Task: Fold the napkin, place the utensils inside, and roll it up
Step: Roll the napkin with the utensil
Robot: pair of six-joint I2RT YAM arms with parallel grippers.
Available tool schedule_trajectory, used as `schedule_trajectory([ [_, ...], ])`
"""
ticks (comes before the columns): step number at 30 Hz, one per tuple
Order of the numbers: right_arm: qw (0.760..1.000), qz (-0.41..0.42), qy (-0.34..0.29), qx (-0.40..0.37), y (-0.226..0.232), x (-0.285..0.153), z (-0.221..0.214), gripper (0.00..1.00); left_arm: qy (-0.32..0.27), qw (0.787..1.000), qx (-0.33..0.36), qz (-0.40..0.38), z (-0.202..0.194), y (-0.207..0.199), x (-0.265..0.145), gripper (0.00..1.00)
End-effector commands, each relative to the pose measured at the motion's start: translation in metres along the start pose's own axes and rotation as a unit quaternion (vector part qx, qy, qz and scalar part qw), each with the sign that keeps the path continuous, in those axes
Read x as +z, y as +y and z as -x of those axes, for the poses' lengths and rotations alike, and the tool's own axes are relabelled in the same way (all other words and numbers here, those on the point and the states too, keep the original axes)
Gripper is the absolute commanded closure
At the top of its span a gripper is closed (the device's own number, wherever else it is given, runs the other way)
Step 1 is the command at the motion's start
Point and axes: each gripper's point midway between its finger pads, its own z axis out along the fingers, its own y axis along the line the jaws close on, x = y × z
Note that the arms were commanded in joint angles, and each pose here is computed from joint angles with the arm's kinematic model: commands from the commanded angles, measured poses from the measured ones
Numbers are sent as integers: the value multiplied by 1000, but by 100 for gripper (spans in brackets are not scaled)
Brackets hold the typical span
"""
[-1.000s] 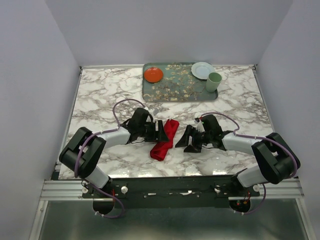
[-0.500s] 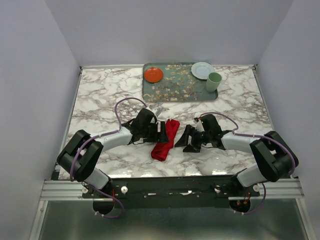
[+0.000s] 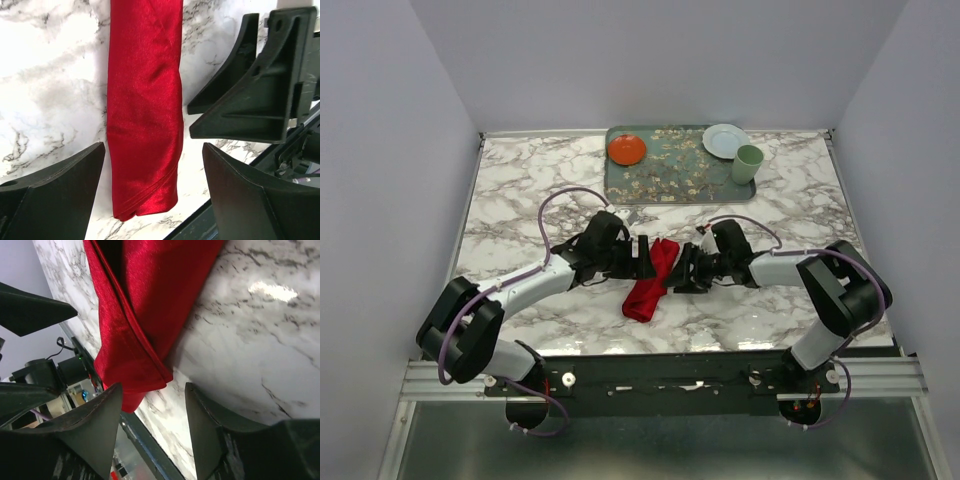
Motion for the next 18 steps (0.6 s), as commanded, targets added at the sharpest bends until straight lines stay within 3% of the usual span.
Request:
schedule_trajectory([
  [1, 999, -15, -8, -32, -9, 7, 10, 41, -16, 1000, 14, 13, 13, 0, -7, 12],
  [13, 998, 34, 2, -59, 3, 13, 11, 55, -16, 1000, 15, 12, 15, 2, -7, 12],
  [18, 997, 58, 12, -51, 7, 15, 7, 66, -15, 1000, 15, 13, 15, 2, -6, 12],
])
